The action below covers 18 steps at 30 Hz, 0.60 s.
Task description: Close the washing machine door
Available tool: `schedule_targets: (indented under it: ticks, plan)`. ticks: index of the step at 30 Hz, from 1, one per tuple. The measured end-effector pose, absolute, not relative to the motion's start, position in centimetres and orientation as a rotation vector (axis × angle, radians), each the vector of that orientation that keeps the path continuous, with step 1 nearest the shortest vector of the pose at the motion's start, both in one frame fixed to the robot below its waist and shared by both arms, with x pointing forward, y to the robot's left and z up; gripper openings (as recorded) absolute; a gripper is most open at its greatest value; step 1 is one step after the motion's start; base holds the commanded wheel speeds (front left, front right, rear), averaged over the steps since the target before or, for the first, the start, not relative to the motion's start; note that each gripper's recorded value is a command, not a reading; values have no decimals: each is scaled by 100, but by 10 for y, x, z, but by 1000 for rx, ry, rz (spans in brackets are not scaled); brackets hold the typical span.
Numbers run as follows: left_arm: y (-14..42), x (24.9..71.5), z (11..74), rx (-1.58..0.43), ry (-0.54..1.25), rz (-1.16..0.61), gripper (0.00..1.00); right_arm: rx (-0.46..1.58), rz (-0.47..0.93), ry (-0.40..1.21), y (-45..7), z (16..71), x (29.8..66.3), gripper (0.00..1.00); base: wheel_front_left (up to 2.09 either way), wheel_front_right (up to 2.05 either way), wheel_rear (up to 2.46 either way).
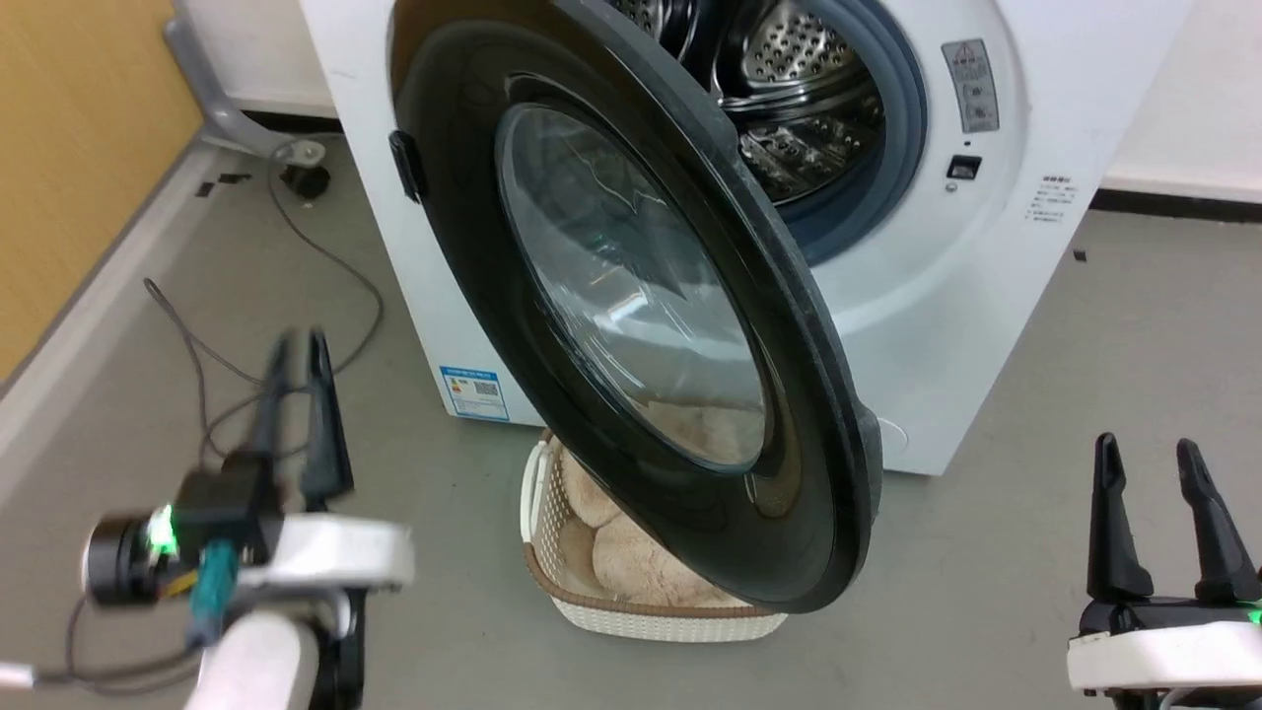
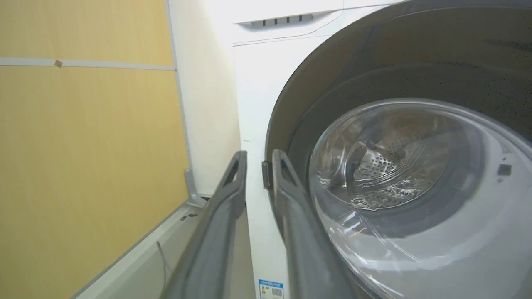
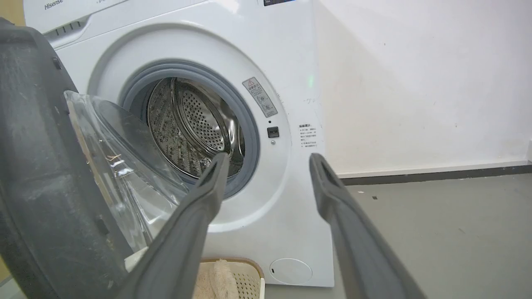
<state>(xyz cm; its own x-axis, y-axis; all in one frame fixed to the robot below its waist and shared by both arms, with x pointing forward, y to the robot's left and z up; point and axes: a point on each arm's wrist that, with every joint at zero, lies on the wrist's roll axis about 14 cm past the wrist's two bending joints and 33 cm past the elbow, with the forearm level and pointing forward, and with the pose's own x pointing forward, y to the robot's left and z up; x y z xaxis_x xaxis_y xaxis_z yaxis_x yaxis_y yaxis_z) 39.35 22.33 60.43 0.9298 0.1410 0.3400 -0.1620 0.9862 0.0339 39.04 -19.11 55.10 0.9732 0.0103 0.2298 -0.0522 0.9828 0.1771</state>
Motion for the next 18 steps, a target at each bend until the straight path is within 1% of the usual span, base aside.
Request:
schedule_targets:
  ticks: [5, 6, 7, 8, 13, 18]
  plan:
    - [234, 368, 582, 93, -290, 219, 100, 176, 36, -294, -192, 572, 388, 100, 0, 0, 0]
    - [234, 363, 577, 94, -279, 224, 100, 175, 40, -312, -191, 578, 388, 52, 0, 0, 0]
    - [235, 359, 574, 96, -269, 228, 100, 178, 42, -331, -191, 584, 388, 11, 0, 0, 0]
    - [234, 356, 570, 95, -261, 227, 100, 189, 42, -356, -191, 592, 389, 0, 0, 0, 0]
    - [233, 344, 558, 102, -228, 227, 100, 252, 79, -527, -185, 648, 393, 0, 0, 0, 0]
    - [234, 341, 555, 90, -222, 240, 100, 361, 192, -733, -162, 716, 386, 0, 0, 0, 0]
